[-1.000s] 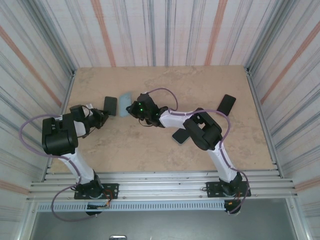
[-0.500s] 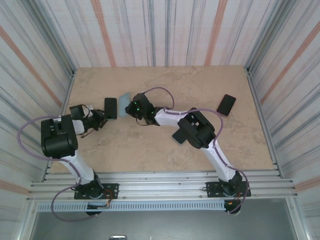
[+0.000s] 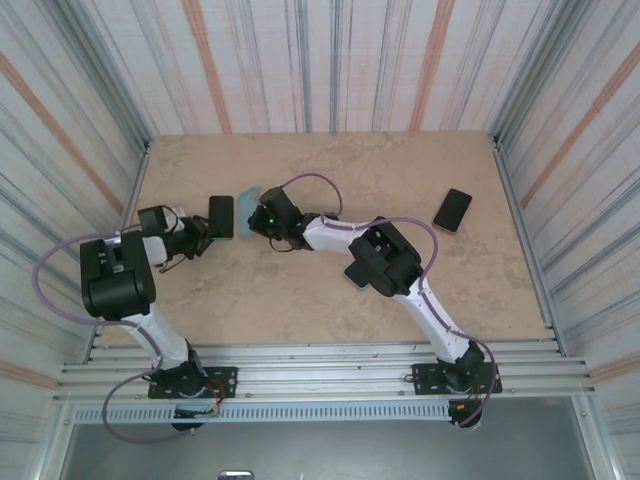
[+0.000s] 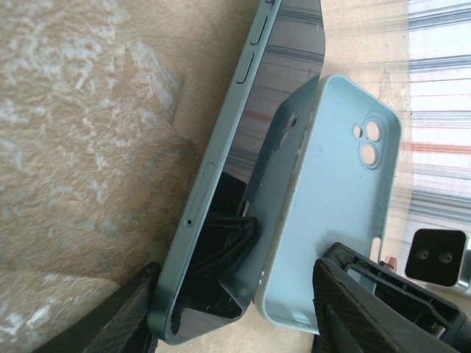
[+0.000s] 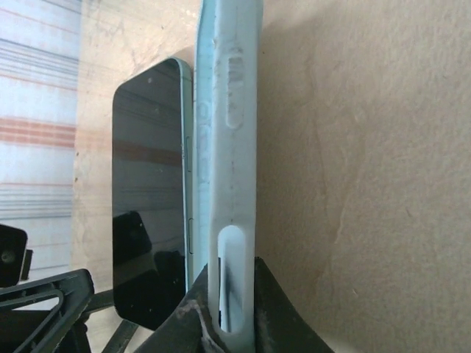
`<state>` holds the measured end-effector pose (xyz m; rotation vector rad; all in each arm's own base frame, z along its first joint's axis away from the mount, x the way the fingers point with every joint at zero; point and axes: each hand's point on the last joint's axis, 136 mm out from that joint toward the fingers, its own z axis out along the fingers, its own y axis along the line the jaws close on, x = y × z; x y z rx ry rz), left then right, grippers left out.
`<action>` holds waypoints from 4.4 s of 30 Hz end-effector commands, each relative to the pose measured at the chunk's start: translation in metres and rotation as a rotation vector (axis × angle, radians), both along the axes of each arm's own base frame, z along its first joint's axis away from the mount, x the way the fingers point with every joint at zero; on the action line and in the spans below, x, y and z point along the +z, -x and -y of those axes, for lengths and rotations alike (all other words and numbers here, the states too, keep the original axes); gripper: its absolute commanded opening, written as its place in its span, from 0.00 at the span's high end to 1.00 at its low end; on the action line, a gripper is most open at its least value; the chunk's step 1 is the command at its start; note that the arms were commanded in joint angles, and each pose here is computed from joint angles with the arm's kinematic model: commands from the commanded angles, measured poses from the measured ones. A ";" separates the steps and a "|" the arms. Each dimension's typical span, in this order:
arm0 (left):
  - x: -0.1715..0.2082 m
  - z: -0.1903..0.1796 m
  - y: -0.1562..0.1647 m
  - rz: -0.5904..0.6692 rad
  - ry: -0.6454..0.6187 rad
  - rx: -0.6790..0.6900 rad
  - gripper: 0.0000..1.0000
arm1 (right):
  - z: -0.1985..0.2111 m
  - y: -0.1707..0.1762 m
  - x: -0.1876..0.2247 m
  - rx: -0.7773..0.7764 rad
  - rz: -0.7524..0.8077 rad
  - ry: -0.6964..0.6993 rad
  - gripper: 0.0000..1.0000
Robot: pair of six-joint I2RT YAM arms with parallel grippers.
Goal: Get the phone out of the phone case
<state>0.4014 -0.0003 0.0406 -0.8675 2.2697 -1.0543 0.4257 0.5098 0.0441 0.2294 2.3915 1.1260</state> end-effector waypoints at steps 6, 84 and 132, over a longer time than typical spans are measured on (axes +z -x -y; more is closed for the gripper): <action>-0.018 -0.023 0.015 -0.112 -0.113 0.041 0.40 | -0.004 0.008 -0.010 0.036 0.037 0.097 0.73; 0.098 0.090 0.034 0.137 -0.069 -0.270 0.17 | 0.153 0.026 0.099 0.667 0.565 0.422 0.09; 0.127 0.132 0.073 0.156 -0.019 -0.414 0.13 | 0.193 0.018 -0.022 1.402 0.736 0.618 0.01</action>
